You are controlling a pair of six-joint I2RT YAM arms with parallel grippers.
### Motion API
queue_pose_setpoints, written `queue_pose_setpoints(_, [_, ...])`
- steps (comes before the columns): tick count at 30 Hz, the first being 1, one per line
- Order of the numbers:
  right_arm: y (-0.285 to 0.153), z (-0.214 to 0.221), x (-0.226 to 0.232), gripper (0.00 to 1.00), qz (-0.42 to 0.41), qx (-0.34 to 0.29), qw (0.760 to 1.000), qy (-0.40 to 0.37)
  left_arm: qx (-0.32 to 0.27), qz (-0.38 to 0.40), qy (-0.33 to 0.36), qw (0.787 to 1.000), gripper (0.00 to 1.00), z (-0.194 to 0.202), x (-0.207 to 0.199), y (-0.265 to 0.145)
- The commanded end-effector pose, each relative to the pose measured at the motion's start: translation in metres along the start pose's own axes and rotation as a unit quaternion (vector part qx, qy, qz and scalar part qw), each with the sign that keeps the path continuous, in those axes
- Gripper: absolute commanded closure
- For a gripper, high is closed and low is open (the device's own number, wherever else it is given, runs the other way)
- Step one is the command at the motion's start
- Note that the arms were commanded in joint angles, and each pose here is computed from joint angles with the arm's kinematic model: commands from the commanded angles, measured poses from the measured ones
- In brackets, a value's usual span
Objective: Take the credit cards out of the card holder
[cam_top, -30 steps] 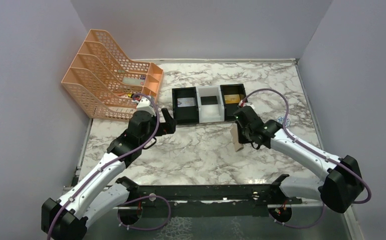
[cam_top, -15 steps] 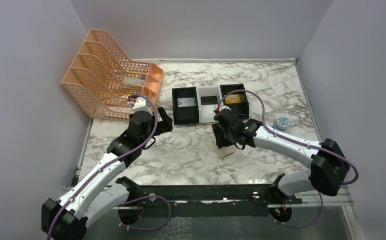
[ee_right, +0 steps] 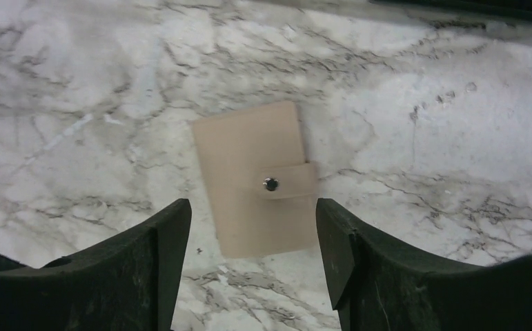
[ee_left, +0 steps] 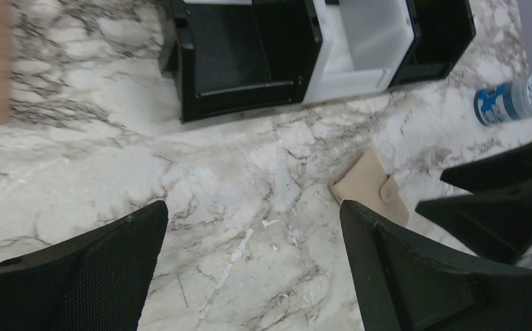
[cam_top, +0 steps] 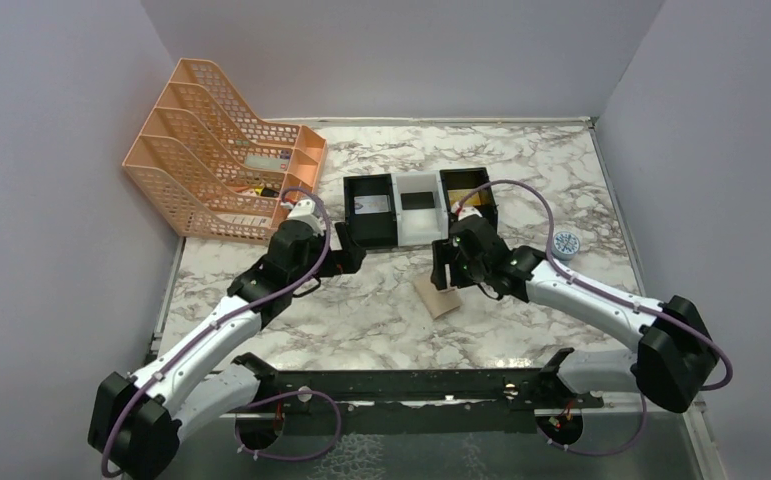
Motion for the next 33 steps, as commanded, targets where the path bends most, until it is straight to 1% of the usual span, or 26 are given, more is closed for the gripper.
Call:
queue_pose_setpoints(1, [0.023, 0.008, -0.026, 0.37, -0.024, 0.018, 0.998, 0.063, 0.06, 0.104, 0.016, 0.993, 0.01, 0.014, -0.018, 0.013])
queue_pose_setpoints(4, [0.031, 0.014, -0.03, 0.4, -0.07, 0.034, 0.994, 0.072, 0.093, 0.119, 0.028, 0.988, 0.02, 0.024, -0.024, 0.021])
queue_pose_setpoints(7, [0.041, 0.021, -0.031, 0.41, -0.092, 0.048, 0.991, 0.079, 0.11, 0.127, 0.037, 0.985, 0.03, 0.034, -0.031, 0.026])
queue_pose_setpoints(9, [0.048, 0.025, -0.034, 0.45, -0.094, 0.064, 0.99, 0.086, 0.117, 0.13, 0.038, 0.984, 0.03, 0.04, -0.035, 0.027])
queue_pose_setpoints(11, [0.051, 0.03, -0.035, 0.49, -0.089, 0.075, 0.989, 0.094, 0.117, 0.121, 0.037, 0.985, 0.03, 0.045, -0.034, 0.03])
queue_pose_setpoints(13, [0.05, 0.035, -0.033, 0.52, -0.111, 0.08, 0.986, 0.098, 0.115, 0.108, 0.022, 0.987, 0.03, 0.051, -0.031, 0.031])
queue_pose_setpoints(17, [0.041, 0.042, -0.023, 0.52, -0.195, 0.089, 0.972, 0.1, 0.096, 0.107, -0.007, 0.99, 0.01, 0.057, -0.028, 0.034])
queue_pose_setpoints(20, [0.029, 0.045, -0.017, 0.5, -0.257, 0.087, 0.958, 0.092, 0.086, 0.101, -0.02, 0.991, 0.01, 0.06, -0.026, 0.036])
queue_pose_setpoints(22, [0.021, 0.043, -0.019, 0.46, -0.242, 0.076, 0.963, 0.09, 0.078, 0.091, -0.022, 0.993, 0.01, 0.058, -0.025, 0.037])
queue_pose_setpoints(24, [0.017, 0.036, -0.027, 0.37, -0.177, 0.044, 0.978, 0.103, 0.06, 0.084, -0.029, 0.994, 0.01, 0.056, -0.024, 0.036])
queue_pose_setpoints(25, [0.016, 0.032, -0.032, 0.3, -0.14, 0.02, 0.984, 0.111, 0.05, 0.079, -0.035, 0.995, 0.01, 0.055, -0.022, 0.036])
queue_pose_setpoints(27, [0.012, 0.026, -0.041, 0.03, -0.086, -0.019, 0.988, 0.13, 0.025, 0.075, -0.045, 0.996, 0.01, 0.053, -0.02, 0.034])
queue_pose_setpoints(28, [0.011, 0.025, -0.043, 0.0, -0.076, -0.034, 0.988, 0.133, 0.014, 0.075, -0.048, 0.996, 0.01, 0.052, -0.019, 0.033])
queue_pose_setpoints(30, [0.01, 0.023, -0.042, 0.01, -0.092, -0.049, 0.986, 0.129, -0.001, 0.073, -0.054, 0.996, 0.01, 0.051, -0.017, 0.031])
queue_pose_setpoints(33, [0.015, 0.026, -0.033, 0.01, -0.145, -0.026, 0.982, 0.118, -0.002, 0.114, -0.046, 0.992, 0.01, 0.053, -0.02, 0.029])
Point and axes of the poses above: each gripper's point midway between its finger pads, its own y axis out along the fingers, its own x axis along the line the jaws close on, z = x × y, the point moved 9 cm from there along -y, back along the fingers, and after that the axes turned 6 degrees about y, right-handed, at the moved point
